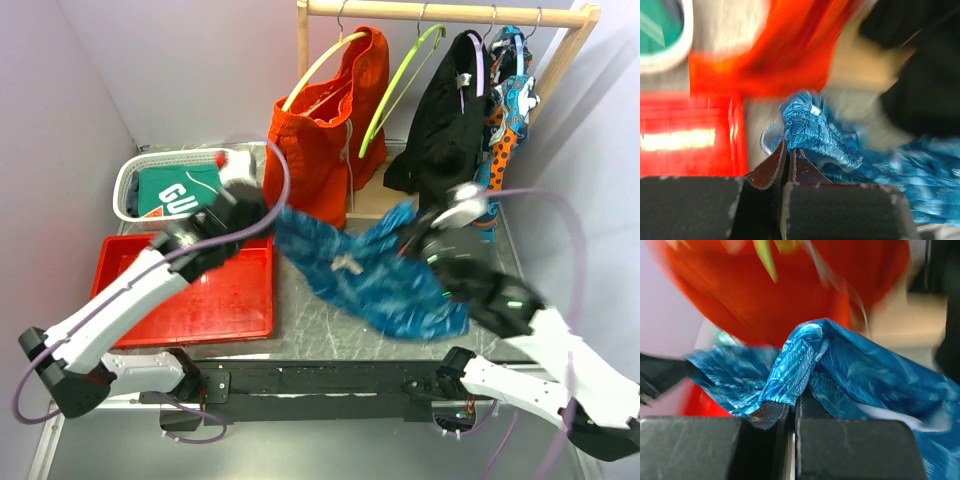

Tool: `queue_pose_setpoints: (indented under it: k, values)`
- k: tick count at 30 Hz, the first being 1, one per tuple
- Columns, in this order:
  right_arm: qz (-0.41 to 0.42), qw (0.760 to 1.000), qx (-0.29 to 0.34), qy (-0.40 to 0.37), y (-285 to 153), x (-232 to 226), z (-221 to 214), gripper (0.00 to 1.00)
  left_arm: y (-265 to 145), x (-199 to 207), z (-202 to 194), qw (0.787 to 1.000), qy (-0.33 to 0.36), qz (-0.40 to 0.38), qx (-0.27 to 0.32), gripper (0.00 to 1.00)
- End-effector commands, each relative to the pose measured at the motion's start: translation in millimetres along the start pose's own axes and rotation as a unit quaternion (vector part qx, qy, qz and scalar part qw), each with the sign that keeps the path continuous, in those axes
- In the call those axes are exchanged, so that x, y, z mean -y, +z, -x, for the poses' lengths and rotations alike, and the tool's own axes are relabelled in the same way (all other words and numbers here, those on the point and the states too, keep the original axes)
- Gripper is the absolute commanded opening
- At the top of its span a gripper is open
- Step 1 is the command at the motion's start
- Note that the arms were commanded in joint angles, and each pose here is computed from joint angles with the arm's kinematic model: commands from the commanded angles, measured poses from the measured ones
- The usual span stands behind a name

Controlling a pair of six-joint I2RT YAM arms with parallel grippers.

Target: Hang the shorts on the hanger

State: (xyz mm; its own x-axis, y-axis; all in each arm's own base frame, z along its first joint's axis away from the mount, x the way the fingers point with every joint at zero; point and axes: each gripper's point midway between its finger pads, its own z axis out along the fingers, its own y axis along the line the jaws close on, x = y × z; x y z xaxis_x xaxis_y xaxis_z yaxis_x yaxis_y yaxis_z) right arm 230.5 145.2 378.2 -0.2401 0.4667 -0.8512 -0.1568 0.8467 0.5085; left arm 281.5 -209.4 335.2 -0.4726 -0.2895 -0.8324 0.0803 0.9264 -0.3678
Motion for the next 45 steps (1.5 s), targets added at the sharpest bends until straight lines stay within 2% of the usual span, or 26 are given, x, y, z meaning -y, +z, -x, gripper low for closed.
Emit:
queue_pose_setpoints:
  k: [1, 2, 3, 4, 5, 7, 9, 10, 12, 13, 15, 19, 21, 22, 25, 27, 28, 30, 31, 33, 34, 36, 41, 44, 45]
  values:
    - [-0.026, 0.993, -0.105, 0.041, 10, 40, -110, 0.0, 6, -7, -65, 0.994, -0.061, -0.049, -0.077, 0.01]
    - [-0.024, 0.99, -0.131, 0.047, 10, 45, -132, 0.0, 15, -21, -95, 0.992, -0.056, -0.034, -0.104, 0.01]
    - [-0.029, 0.987, -0.144, 0.068, 10, 50, -148, 0.0, 18, -26, -109, 0.991, -0.056, -0.029, -0.117, 0.01]
    - [-0.044, 0.982, -0.172, 0.061, 9, 69, -181, 0.05, 20, -30, -124, 0.989, -0.06, -0.028, -0.135, 0.01]
    - [-0.044, 0.979, -0.188, 0.065, 7, 74, -195, 0.12, 24, -40, -144, 0.986, -0.058, -0.017, -0.153, 0.01]
    - [-0.049, 0.973, -0.214, 0.07, 3, 84, -219, 0.24, 26, -45, -161, 0.983, -0.062, -0.016, -0.172, 0.01]
    - [-0.049, 0.972, -0.221, 0.059, 1, 86, -222, 0.31, 28, -50, -174, 0.981, -0.063, -0.013, -0.182, 0.01]
    - [-0.042, 0.974, -0.215, 0.055, 1, 81, -213, 0.42, 30, -51, -177, 0.981, -0.061, -0.011, -0.186, 0.01]
    - [-0.034, 0.977, -0.208, 0.029, 0, 77, -200, 0.55, 31, -49, -177, 0.98, -0.06, -0.012, -0.188, 0.01]
    - [-0.022, 0.981, -0.193, 0.027, 2, 64, -182, 0.68, 31, -49, -178, 0.98, -0.056, -0.01, -0.193, 0.01]
    - [-0.014, 0.982, -0.188, 0.003, 4, 55, -166, 0.76, 32, -45, -174, 0.98, -0.055, -0.01, -0.193, 0.01]
    - [-0.008, 0.995, -0.1, -0.008, 18, 16, -82, 0.85, 34, -41, -172, 0.979, -0.056, -0.013, -0.193, 0.01]
    - [-0.045, 0.997, -0.062, -0.034, 36, 14, -50, 0.88, 35, -40, -172, 0.979, -0.057, -0.013, -0.196, 0.01]
    - [-0.034, 0.999, -0.024, -0.021, 36, -4, -11, 0.89, 35, -39, -171, 0.979, -0.056, -0.013, -0.197, 0.01]
    - [-0.049, 0.998, 0.032, -0.025, 61, -22, 51, 0.91, 35, -35, -167, 0.979, -0.052, -0.02, -0.196, 0.01]
    - [-0.077, 0.996, 0.039, -0.034, 90, -19, 65, 0.92, 36, -35, -167, 0.979, -0.047, -0.017, -0.197, 0.01]
    - [-0.067, 0.996, 0.064, -0.02, 91, -32, 94, 0.93, 35, -33, -165, 0.979, -0.044, -0.021, -0.197, 0.01]
    - [-0.085, 0.994, 0.063, -0.026, 116, -32, 98, 0.94, 36, -33, -163, 0.979, -0.041, -0.021, -0.196, 0.01]
    - [-0.084, 0.993, 0.084, -0.017, 119, -37, 119, 0.96, 35, -31, -162, 0.98, -0.04, -0.025, -0.196, 0.01]
    - [-0.099, 0.992, 0.074, -0.023, 146, -35, 115, 0.96, 35, -29, -161, 0.979, -0.037, -0.03, -0.196, 0.01]
    - [-0.099, 0.991, 0.09, -0.016, 148, -40, 132, 0.96, 34, -28, -158, 0.98, -0.038, -0.032, -0.193, 0.01]
    - [-0.114, 0.99, 0.082, -0.022, 169, -40, 132, 0.96, 34, -27, -157, 0.98, -0.035, -0.033, -0.192, 0.01]
    - [-0.157, 0.984, 0.068, -0.041, 185, -24, 122, 0.94, 33, -28, -152, 0.982, -0.031, -0.032, -0.183, 0.01]
    - [-0.172, 0.982, 0.066, -0.051, 181, -12, 115, 0.88, 32, -29, -151, 0.983, -0.03, -0.033, -0.179, 0.01]
    - [-0.178, 0.981, 0.062, -0.055, 177, -7, 110, 0.83, 32, -30, -150, 0.983, -0.031, -0.033, -0.176, 0.01]
